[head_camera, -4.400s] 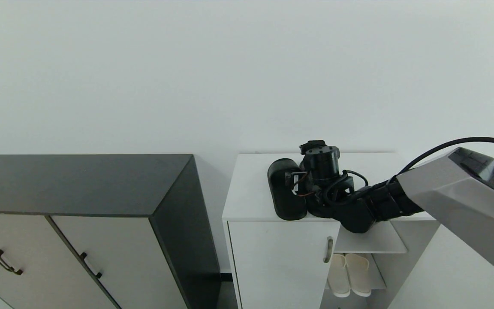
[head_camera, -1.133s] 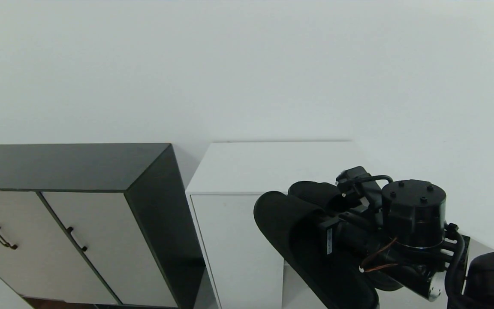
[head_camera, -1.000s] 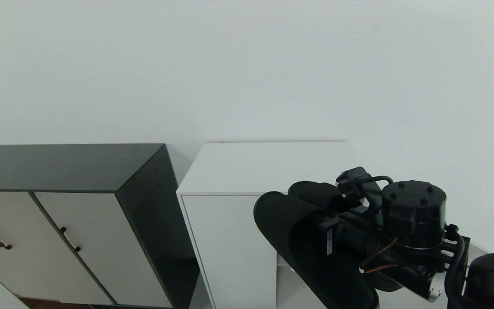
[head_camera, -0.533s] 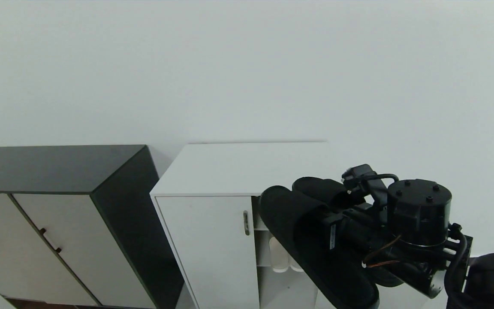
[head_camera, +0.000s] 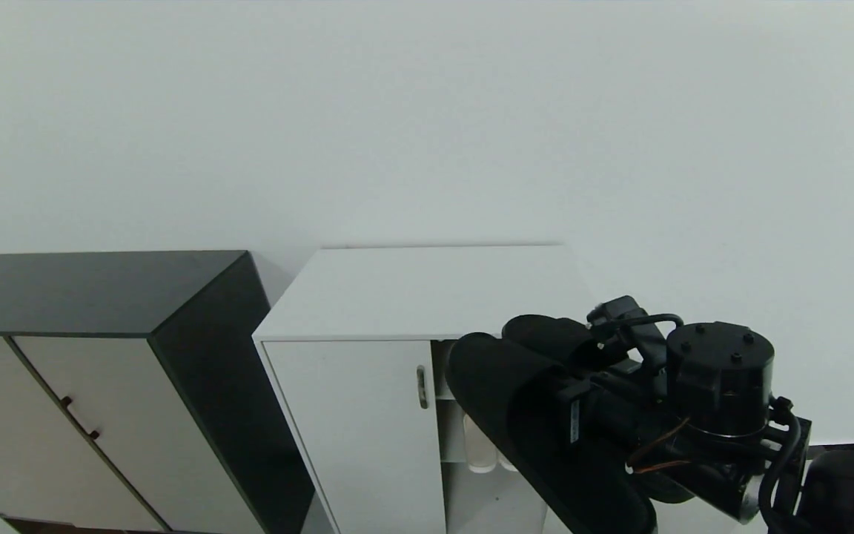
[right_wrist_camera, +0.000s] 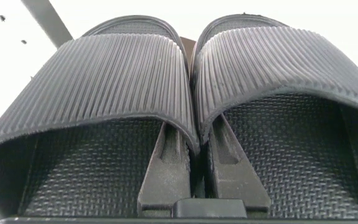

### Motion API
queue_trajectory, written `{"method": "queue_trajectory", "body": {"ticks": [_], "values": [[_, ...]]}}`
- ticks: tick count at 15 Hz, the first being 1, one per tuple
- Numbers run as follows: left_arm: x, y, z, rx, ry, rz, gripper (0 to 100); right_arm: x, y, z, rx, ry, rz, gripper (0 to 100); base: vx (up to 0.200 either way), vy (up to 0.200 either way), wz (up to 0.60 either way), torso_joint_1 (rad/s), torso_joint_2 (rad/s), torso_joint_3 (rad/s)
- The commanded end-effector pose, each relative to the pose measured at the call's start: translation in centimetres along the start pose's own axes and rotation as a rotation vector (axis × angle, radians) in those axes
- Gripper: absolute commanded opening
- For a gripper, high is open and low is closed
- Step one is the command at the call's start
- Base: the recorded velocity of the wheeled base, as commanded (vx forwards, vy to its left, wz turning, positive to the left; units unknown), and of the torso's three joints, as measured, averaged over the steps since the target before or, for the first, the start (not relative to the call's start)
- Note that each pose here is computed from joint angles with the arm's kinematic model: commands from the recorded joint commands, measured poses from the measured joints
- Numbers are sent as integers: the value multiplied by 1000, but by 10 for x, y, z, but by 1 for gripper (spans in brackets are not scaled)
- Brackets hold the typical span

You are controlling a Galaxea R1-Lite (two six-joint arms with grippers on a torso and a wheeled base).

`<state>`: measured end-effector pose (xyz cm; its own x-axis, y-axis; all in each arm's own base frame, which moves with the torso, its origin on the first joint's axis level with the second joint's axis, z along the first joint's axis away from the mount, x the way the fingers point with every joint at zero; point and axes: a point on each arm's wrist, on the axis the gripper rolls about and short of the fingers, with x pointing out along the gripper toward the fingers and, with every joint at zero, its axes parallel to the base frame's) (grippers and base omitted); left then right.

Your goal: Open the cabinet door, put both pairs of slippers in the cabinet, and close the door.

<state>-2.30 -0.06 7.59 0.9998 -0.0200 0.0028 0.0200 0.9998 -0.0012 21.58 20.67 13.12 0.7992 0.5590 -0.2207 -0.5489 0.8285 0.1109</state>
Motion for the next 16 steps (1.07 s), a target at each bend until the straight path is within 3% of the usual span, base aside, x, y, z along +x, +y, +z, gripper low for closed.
{"method": "queue_trajectory", "body": {"ticks": [1, 16], "values": [[0, 0, 0, -2, 3, 0, 0, 0, 0, -4, -3, 14, 2, 0, 0, 0, 0, -163, 320, 154], [0, 0, 0, -2, 3, 0, 0, 1, 1, -6, -6, 21, 18, 0, 0, 0, 0, -249, 505, 253]]}}
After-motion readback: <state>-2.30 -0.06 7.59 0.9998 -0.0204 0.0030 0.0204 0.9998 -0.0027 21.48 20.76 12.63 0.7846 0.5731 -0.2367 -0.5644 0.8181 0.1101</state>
